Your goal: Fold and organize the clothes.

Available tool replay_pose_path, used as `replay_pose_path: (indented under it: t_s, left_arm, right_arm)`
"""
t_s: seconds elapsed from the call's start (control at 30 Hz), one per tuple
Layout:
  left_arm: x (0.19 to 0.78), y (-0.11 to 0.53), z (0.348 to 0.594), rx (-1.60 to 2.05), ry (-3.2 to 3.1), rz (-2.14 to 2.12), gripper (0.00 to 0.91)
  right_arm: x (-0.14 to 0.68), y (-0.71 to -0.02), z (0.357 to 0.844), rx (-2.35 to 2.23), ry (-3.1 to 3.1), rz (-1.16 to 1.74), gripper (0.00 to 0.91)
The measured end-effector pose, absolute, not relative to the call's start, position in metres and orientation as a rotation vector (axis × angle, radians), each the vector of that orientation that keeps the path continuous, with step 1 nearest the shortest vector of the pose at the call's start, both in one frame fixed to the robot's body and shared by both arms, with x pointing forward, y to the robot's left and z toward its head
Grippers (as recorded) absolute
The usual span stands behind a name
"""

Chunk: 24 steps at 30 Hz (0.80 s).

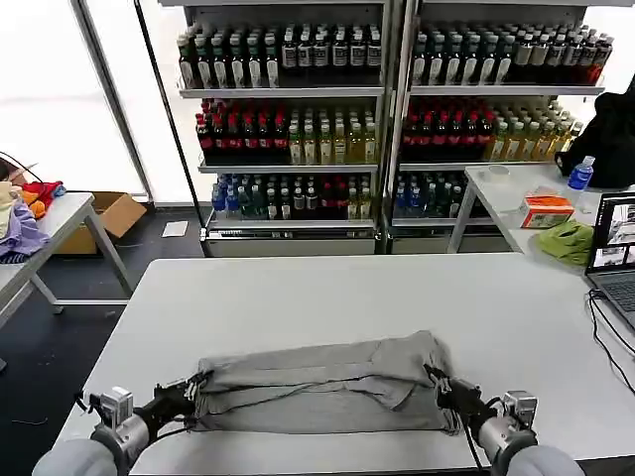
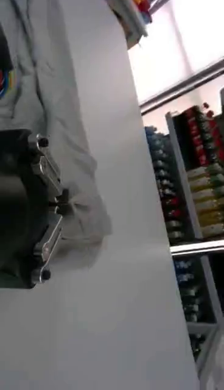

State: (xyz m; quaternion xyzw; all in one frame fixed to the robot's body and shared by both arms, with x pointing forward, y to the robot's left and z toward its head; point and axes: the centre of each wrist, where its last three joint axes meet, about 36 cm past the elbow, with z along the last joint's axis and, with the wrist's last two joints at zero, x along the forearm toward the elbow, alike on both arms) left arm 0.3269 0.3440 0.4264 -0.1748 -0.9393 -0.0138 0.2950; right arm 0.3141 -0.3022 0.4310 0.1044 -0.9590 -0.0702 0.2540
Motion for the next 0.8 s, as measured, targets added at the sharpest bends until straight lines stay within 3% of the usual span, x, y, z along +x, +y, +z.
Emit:
replay_pose_path:
  t_s: [0.5,0.8]
  left_arm:
    - [0.295,0.332,0.454,-0.319,-2.586,-0.063,0.907]
    - [0.285,0.306,0.437,-0.175,-2.706,-0.007,0.907]
  right_arm:
    - [0.297,-0.32,0.444,0.262,-2.886,-0.099,0.907]
    - [0.289,-0.328,0.432,0.228,-3.031,-0.056,0.907]
